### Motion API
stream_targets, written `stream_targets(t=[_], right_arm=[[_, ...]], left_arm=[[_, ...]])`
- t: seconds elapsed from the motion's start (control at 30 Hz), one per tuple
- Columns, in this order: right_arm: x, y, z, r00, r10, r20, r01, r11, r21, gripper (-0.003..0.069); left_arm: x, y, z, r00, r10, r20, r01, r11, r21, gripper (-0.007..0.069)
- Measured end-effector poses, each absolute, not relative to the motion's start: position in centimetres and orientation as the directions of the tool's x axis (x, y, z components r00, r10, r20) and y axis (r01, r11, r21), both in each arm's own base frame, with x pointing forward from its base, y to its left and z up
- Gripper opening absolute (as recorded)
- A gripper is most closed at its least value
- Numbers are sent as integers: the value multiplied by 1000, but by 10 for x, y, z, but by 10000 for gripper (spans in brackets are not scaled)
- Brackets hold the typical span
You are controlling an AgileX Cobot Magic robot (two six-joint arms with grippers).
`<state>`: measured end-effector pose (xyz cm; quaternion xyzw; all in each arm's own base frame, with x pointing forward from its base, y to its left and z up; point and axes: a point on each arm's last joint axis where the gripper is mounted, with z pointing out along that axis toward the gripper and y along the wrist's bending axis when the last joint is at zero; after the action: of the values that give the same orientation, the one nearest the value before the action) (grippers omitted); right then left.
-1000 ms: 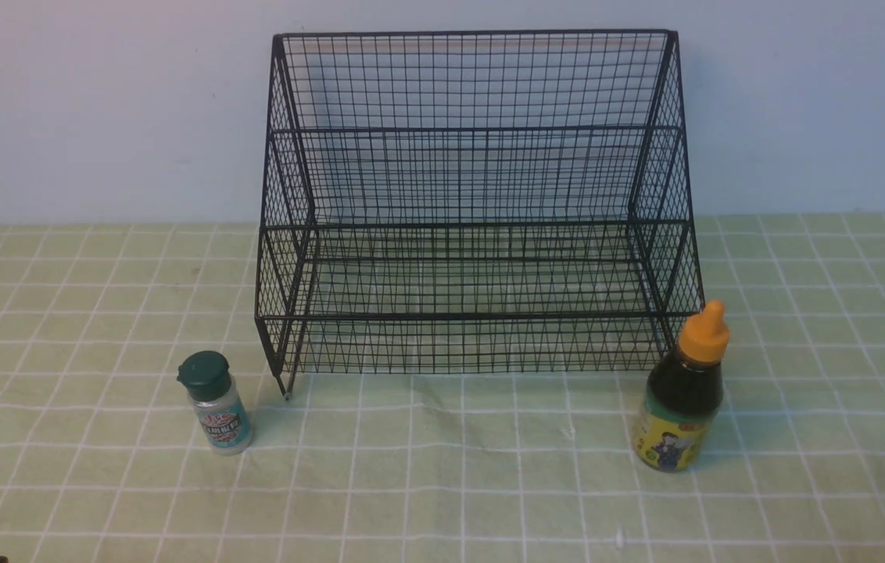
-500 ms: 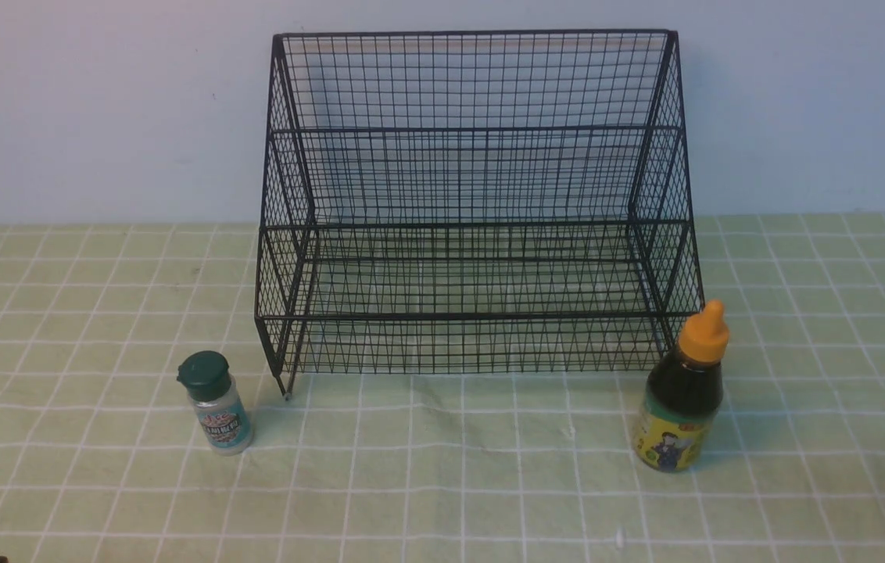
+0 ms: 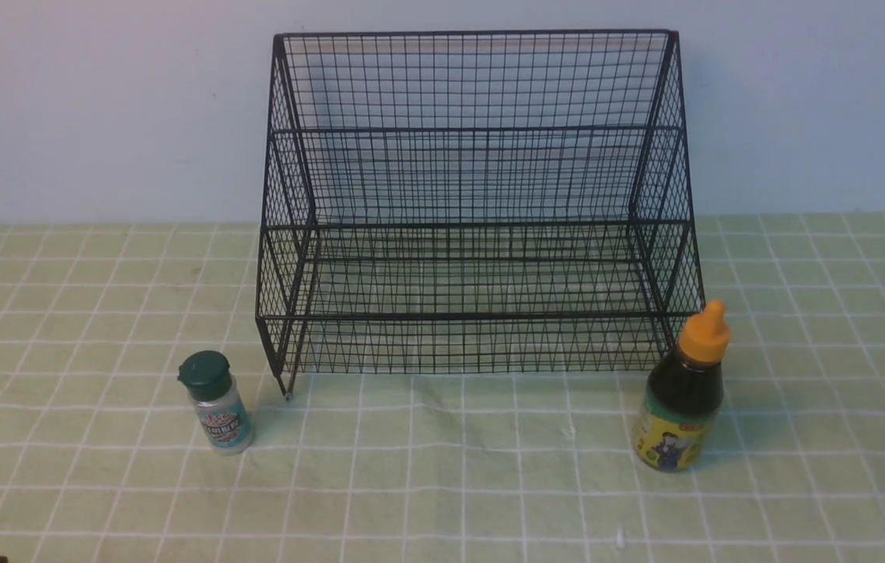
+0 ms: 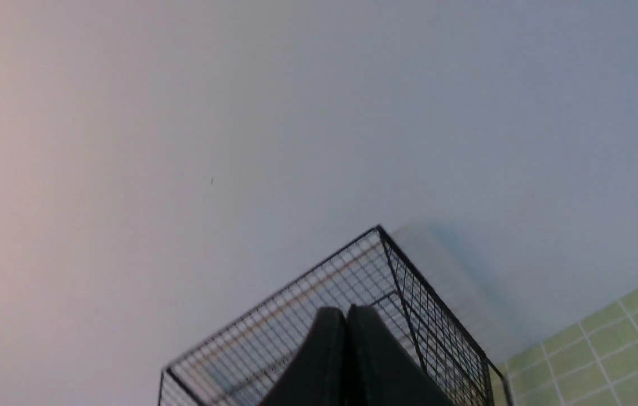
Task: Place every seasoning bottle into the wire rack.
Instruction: Use the right arm to grab the condiment bottle closest to it
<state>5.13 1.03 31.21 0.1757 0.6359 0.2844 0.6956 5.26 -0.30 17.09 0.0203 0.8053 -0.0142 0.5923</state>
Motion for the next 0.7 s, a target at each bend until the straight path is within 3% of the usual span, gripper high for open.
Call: stream_targets(t=[0.03, 0.13, 0.27, 0.33, 0.47, 0.7], right_arm=[[55, 11, 314, 10, 604, -797, -164, 787, 594, -14], [82, 24, 344, -270, 397, -877, -159, 880, 447, -14], [116, 33, 358, -521, 223, -824, -197, 908, 370, -14], [146, 38, 365, -665, 118, -737, -231, 907, 353, -14], [202, 41, 372, -778, 22, -628, -253, 904, 344, -14], [250, 68, 364, -821, -135, -555, -304, 926, 223, -10]], left_arm=[[53, -3, 171, -298, 16, -955, 50, 999, 1, -6], [53, -3, 171, -298, 16, -955, 50, 999, 1, -6], [53, -3, 171, -298, 16, -955, 50, 999, 1, -6], [53, -3, 171, -298, 16, -955, 50, 999, 1, -6], [53, -3, 171, -298, 16, -955, 50, 999, 1, -6], [53, -3, 171, -298, 16, -955, 50, 999, 1, -6]])
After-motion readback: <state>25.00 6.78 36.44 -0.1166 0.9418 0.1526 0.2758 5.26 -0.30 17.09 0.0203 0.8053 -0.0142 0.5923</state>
